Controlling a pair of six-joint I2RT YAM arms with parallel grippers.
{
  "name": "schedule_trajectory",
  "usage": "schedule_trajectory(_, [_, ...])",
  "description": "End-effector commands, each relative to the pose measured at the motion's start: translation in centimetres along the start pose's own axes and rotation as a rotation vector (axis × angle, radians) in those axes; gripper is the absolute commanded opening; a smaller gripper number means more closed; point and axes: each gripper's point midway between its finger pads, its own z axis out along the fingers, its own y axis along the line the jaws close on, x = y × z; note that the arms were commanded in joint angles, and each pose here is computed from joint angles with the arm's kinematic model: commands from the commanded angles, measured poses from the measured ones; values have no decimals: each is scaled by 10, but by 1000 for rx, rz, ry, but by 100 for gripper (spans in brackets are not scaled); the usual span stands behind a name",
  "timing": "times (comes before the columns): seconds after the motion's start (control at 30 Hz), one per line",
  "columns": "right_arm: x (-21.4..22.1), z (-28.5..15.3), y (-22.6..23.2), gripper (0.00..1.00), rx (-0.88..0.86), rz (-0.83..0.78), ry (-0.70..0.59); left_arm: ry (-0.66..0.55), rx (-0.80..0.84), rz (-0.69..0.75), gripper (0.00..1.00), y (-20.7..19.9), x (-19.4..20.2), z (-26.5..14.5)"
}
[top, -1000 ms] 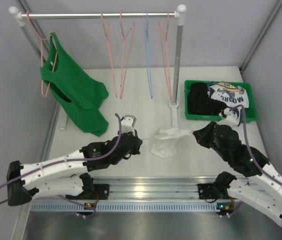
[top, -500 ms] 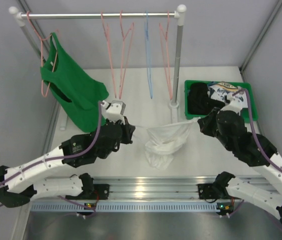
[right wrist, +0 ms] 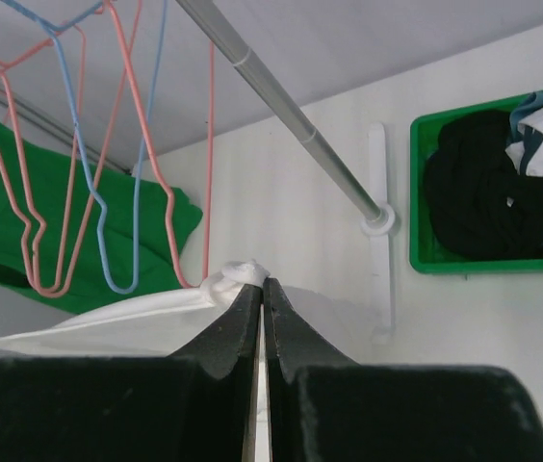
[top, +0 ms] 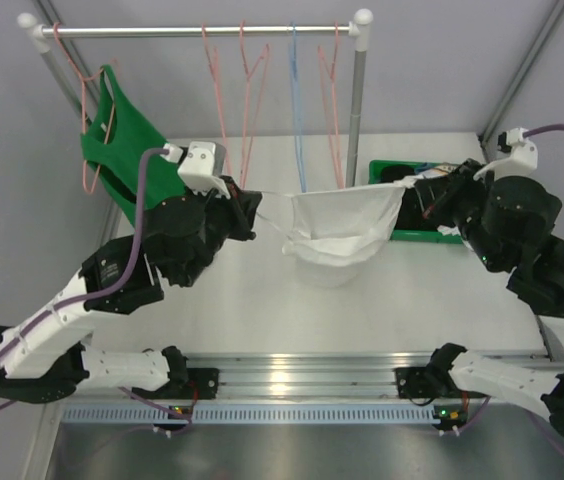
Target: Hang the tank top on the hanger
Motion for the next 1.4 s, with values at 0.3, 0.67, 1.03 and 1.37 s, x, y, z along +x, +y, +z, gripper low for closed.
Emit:
schedule_trajectory(0.3, [159, 21, -65, 0, 84, 24, 277, 281, -32, -28, 0, 35, 159, 3])
schedule_trajectory(0.67, [311, 60, -118, 43, 153, 30, 581, 534, -99, -125, 0, 74, 325, 35])
schedule_trajectory(1.03, [330, 50, -113, 33, 34, -46, 668, 544, -134, -175, 0, 94, 323, 51])
schedule_trajectory(1.37, [363, 38, -123, 30, 43, -112, 747, 548, -121, -178, 0, 92, 320, 48])
